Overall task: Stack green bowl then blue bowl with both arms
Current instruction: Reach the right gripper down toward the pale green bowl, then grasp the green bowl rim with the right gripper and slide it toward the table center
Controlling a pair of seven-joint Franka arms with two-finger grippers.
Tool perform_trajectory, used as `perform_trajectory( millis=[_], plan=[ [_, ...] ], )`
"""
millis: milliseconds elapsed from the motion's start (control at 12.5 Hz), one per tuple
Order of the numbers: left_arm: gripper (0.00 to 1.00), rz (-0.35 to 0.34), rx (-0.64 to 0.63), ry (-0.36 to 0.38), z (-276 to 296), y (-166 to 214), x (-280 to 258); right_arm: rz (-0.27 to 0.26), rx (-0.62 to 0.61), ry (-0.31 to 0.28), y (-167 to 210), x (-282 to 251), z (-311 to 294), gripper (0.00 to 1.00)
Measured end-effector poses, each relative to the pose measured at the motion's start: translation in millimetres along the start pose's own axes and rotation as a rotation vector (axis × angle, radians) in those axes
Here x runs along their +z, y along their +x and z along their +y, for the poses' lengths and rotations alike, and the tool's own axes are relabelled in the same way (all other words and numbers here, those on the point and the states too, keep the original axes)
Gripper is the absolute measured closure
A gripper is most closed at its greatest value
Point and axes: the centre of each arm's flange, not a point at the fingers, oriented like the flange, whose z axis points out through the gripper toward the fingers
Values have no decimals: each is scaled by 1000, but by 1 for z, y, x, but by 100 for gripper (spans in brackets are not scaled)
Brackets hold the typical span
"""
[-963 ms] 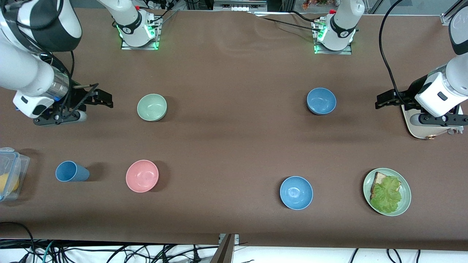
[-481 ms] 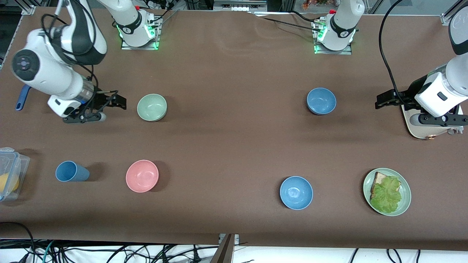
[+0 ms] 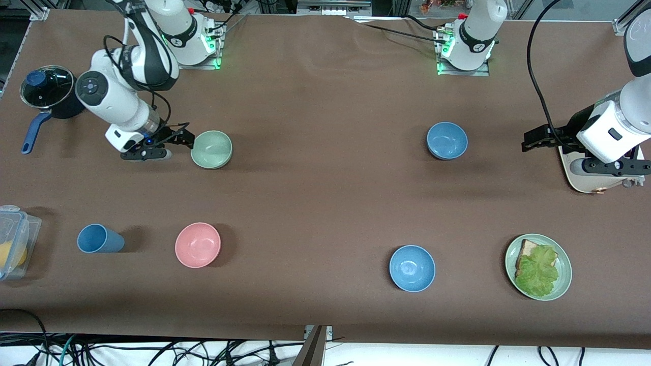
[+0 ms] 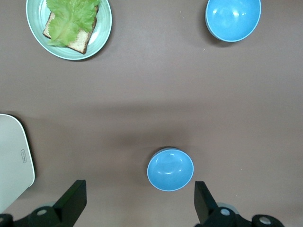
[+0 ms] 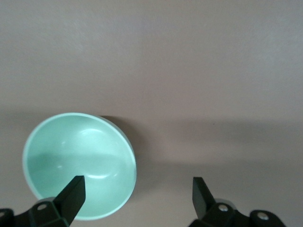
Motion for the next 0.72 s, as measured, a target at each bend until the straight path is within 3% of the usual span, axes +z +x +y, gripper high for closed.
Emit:
perform_trajectory(
  millis=[160, 241, 722],
  plan=[
    [0, -1, 0, 0, 0, 0, 0, 27, 24, -5, -16, 32, -15, 2],
    [0, -1, 0, 0, 0, 0, 1, 30, 38, -6, -22, 46, -29, 10],
    [0, -1, -10, 0, -1, 1, 1, 45, 106, -2, -21, 61, -55, 81]
  ],
)
